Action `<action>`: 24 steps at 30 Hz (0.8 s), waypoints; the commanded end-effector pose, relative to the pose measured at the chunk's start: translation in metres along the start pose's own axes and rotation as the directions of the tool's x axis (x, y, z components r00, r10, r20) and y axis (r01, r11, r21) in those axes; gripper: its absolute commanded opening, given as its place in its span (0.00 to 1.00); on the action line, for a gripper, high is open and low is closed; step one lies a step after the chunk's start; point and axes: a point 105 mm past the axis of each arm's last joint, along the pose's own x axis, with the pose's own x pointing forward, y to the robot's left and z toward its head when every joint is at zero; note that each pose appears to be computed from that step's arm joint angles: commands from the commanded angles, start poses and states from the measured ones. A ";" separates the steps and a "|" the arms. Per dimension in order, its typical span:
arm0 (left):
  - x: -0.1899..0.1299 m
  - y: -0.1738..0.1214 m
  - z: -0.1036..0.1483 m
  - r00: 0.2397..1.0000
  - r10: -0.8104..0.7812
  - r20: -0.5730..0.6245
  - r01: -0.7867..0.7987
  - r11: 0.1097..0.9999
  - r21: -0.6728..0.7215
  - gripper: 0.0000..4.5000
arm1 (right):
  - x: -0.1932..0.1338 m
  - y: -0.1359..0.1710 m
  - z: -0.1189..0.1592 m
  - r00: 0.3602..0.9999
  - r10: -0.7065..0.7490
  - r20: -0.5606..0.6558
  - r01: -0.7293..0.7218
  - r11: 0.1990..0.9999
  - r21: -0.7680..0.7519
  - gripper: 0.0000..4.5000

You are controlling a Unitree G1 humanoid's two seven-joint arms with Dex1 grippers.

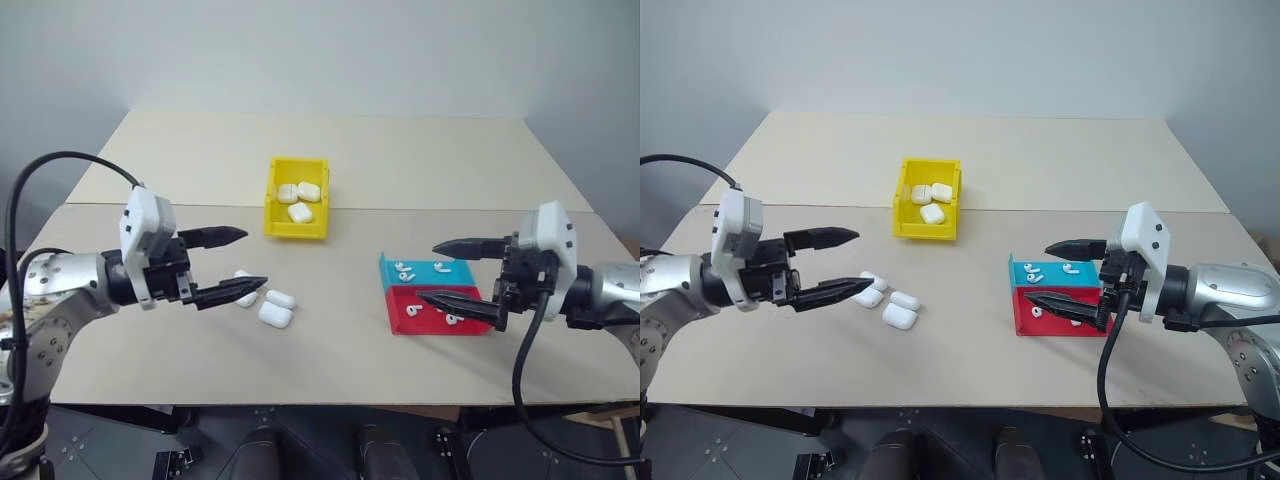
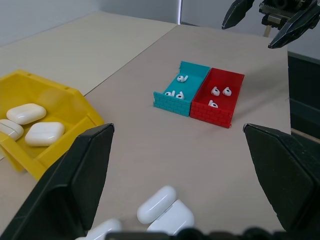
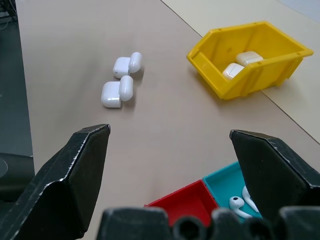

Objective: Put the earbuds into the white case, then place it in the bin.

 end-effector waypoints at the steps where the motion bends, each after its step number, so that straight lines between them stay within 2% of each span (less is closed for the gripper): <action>1: -0.003 -0.001 0.008 1.000 0.001 0.015 -0.002 0.999 0.050 1.00 | -0.003 -0.002 0.010 1.000 -0.005 0.015 0.005 0.999 -0.034 0.99; 4: -0.006 0.005 0.008 0.999 0.048 0.001 -0.048 0.999 -0.014 1.00 | -0.003 -0.003 0.010 1.000 -0.009 0.016 0.010 0.999 -0.032 0.99; 9: -0.012 0.013 0.004 0.985 0.110 -0.132 -0.107 0.994 0.028 1.00 | -0.003 -0.006 0.010 1.000 -0.024 0.018 0.025 0.999 -0.022 0.99; 13: -0.007 0.025 -0.002 0.942 0.216 -0.258 -0.202 0.976 0.082 1.00 | -0.001 -0.010 0.009 0.999 -0.047 0.008 0.047 0.998 -0.040 0.99; 15: -0.007 0.029 -0.009 0.915 0.216 -0.341 -0.212 0.976 0.048 1.00 | -0.001 -0.011 0.011 0.999 -0.051 0.010 0.051 0.998 -0.040 0.99; 17: -0.008 0.033 -0.022 0.846 0.191 -0.499 -0.261 0.963 -0.074 1.00 | 0.000 -0.009 0.012 0.999 -0.052 0.012 0.052 0.998 -0.038 0.99; 18: -0.007 0.036 -0.025 0.819 0.199 -0.539 -0.299 0.949 -0.103 1.00 | 0.000 -0.008 0.012 0.998 -0.054 0.016 0.055 0.998 -0.036 0.99; 24: 0.005 0.051 -0.023 0.760 0.224 -0.610 -0.351 0.932 -0.095 1.00 | 0.003 -0.004 0.009 0.996 -0.084 0.036 0.085 0.996 -0.018 0.99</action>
